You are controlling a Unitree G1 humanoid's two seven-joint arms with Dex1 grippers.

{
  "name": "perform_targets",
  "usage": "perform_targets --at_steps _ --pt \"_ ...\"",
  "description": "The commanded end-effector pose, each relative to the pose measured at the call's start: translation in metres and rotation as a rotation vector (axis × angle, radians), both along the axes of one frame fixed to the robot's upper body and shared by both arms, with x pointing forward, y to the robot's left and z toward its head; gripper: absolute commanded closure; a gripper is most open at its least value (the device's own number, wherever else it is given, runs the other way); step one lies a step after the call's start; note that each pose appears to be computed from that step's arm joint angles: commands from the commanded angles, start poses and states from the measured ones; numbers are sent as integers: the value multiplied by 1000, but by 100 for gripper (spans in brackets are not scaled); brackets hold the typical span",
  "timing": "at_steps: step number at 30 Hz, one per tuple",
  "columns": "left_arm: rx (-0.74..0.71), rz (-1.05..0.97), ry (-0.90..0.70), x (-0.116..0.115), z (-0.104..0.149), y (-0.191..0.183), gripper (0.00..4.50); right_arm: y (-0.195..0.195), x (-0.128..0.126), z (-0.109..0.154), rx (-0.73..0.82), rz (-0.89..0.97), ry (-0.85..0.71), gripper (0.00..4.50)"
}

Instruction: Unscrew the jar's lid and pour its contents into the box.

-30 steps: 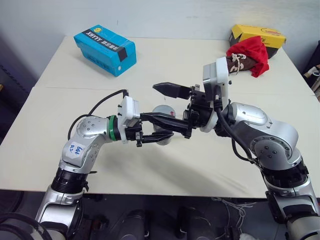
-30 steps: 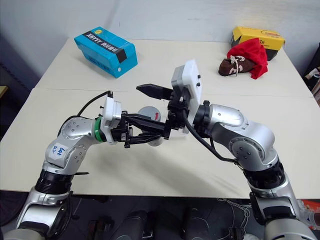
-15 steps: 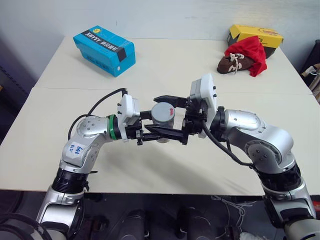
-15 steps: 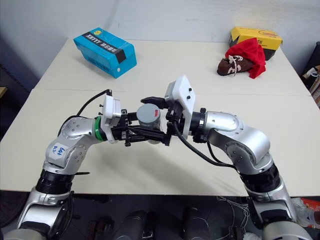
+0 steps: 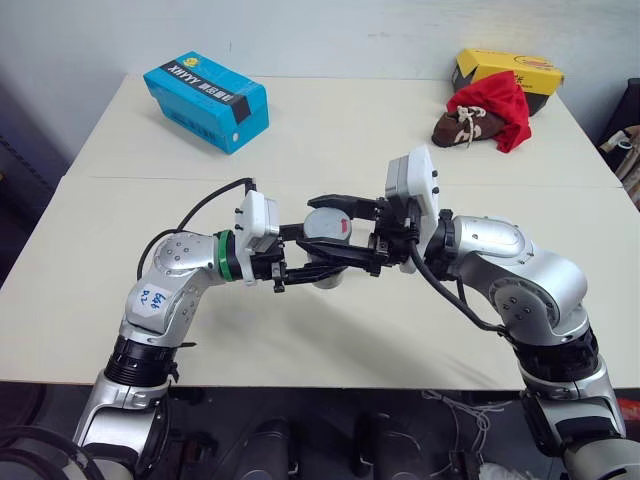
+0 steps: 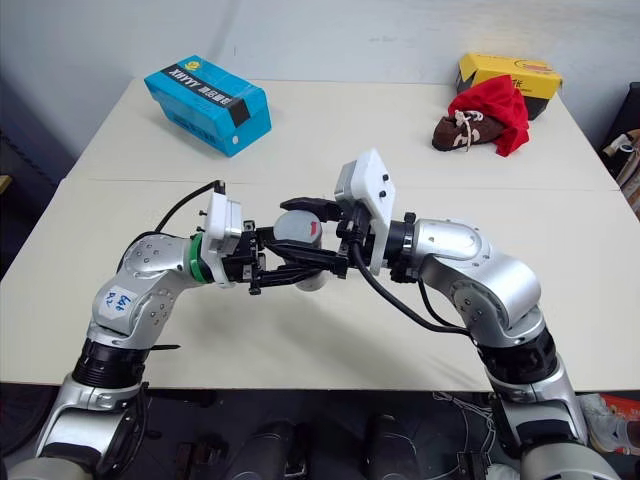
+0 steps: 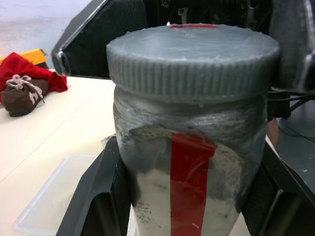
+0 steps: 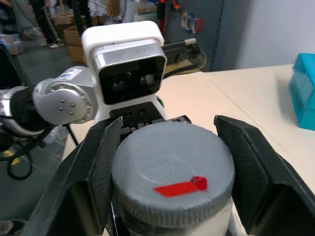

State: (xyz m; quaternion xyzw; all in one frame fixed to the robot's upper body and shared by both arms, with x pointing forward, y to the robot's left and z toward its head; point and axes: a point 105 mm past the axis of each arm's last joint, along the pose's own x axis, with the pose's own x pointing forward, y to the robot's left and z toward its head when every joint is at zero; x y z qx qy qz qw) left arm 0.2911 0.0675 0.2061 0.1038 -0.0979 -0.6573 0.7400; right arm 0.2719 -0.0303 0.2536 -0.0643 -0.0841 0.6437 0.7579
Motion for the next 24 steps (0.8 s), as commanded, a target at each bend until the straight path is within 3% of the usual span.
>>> perform_targets --at_steps 1,4,10,16,24 --pt "-8 -134 -89 -15 17 -3 218 -3 -23 9 -15 242 -41 194" --pt "25 -231 -103 -26 16 -6 218 -11 -30 3 -114 381 -83 194" --pt "28 -278 -114 -31 20 -10 218 -15 -25 6 -146 415 -91 194" --pt "-15 -183 -112 -22 23 -7 218 -21 -20 18 -65 345 -119 2" --pt "-51 51 -22 2 19 3 218 -26 -11 28 1 128 -189 2"
